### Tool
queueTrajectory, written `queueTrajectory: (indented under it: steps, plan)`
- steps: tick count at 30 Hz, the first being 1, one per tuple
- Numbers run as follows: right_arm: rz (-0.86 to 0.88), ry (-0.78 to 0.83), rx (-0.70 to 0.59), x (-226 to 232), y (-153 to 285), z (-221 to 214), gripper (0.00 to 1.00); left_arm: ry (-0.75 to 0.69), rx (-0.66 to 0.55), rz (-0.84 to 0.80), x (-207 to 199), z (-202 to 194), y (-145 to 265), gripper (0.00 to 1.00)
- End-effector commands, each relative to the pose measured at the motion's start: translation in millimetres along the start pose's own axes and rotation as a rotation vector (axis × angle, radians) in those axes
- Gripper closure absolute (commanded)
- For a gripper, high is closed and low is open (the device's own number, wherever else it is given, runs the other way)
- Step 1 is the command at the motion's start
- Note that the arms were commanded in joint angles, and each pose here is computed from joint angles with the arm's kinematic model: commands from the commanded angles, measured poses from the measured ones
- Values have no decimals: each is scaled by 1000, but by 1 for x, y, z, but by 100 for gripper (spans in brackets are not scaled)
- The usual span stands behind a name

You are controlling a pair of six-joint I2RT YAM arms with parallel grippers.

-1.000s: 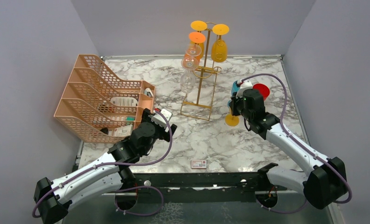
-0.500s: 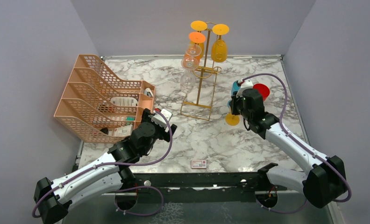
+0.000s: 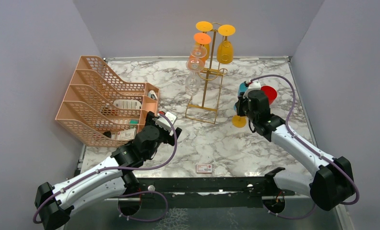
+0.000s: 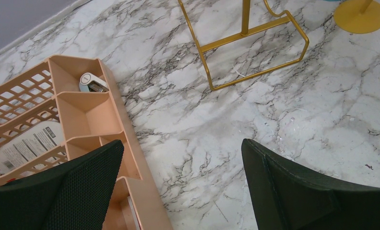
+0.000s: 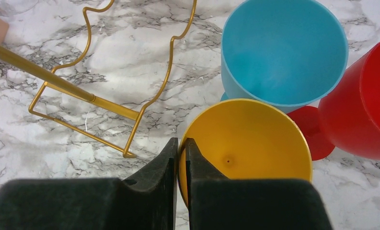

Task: Take the wine glass off the wine glass rack
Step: Place the wine glass at the center of the board.

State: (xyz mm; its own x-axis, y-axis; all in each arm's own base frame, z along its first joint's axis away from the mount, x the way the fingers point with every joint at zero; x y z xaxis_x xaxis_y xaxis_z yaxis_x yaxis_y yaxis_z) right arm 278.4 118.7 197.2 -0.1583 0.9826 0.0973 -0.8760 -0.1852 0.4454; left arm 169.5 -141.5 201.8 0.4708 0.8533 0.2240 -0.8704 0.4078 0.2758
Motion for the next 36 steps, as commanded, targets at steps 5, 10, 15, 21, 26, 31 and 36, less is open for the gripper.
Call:
queueTrajectory:
  steps: [5, 10, 15, 21, 26, 31, 36]
  plan:
    - [-54, -29, 48, -3, 0, -6, 80, -10, -6, 25, 4, 5, 2, 1]
    - [-38, -37, 33, -1, 5, 1, 72, -10, -6, 24, 4, 6, 2, 1]
    - [-10, -47, 19, 2, 10, 9, 65, -11, -3, 22, 4, 5, 1, 1]
    - [18, -64, 5, 5, 17, 17, 61, -13, 0, 19, 4, 5, 1, 1]
    - [6, -75, -11, 4, 24, 24, 45, -13, 0, 19, 4, 5, 1, 1]
    - [-3, -77, -29, 2, 31, 30, 42, -14, -1, 18, 4, 5, 1, 1]
    - [16, -91, -44, 4, 38, 38, 42, -13, -1, 17, 3, 5, 1, 1]
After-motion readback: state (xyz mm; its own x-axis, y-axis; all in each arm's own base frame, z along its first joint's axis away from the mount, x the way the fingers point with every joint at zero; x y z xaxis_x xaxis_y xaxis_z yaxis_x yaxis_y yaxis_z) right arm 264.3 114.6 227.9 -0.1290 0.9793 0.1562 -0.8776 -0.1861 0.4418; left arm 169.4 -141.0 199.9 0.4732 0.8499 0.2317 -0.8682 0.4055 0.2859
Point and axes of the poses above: each gripper's point midway between its finger pads, its own y axis back along the fingers, its own x axis along the line the jaws close on, z = x × y, the point moved 7 cm from there along y, back along the fingers, and after that the axes turned 1 degree about -y, right-handed, at the moved point
